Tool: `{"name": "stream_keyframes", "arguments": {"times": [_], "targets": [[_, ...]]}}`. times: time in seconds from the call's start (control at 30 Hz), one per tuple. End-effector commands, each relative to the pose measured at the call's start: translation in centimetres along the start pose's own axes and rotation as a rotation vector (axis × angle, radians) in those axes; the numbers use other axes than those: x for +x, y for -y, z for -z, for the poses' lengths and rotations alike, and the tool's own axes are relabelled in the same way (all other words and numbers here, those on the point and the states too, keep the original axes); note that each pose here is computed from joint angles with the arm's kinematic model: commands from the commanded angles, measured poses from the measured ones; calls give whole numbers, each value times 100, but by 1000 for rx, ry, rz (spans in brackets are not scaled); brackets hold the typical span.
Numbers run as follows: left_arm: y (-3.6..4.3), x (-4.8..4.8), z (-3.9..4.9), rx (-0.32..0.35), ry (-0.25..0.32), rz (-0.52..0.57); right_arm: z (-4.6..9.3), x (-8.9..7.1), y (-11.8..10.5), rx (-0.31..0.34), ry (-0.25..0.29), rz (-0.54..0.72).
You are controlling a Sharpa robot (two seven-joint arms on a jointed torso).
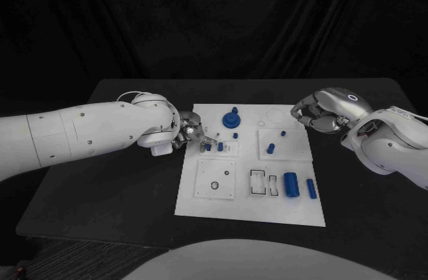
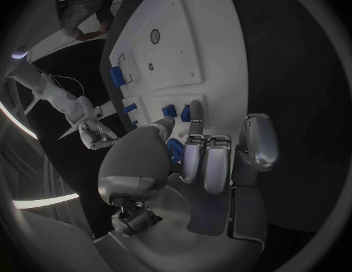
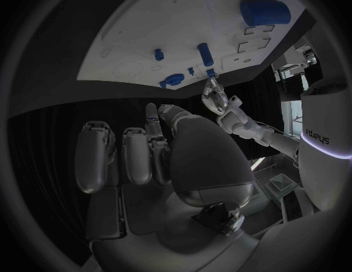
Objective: Assemble the parts on the task board
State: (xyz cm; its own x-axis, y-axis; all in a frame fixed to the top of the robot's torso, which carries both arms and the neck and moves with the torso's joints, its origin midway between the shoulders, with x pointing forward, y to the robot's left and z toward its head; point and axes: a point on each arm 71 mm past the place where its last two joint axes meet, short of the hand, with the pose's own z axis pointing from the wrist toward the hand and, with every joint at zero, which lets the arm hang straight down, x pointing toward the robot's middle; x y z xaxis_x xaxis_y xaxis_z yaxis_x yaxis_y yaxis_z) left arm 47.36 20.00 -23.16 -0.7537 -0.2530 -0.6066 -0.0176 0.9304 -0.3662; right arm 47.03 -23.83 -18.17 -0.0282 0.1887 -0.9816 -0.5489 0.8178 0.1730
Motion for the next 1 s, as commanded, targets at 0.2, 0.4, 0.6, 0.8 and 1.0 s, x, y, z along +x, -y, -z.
{"name": "stream_keyframes", "arguments": {"times": [0.2,0.4,0.6,0.8,1.0], "targets": [[-35,95,-24,-23,-46,-20,5,9,11,17,-2,0],[-28,81,-21,-8,-26,-9,1,11,9,16,-3,0],[-36,58,-13,5,3,8,4,10,12,17,-2,0],[-57,-11,50,64,106,63,29,-2,30,21,4,1],[40,-316,261,224,303,101,76,-61,51,27,28,2]]}}
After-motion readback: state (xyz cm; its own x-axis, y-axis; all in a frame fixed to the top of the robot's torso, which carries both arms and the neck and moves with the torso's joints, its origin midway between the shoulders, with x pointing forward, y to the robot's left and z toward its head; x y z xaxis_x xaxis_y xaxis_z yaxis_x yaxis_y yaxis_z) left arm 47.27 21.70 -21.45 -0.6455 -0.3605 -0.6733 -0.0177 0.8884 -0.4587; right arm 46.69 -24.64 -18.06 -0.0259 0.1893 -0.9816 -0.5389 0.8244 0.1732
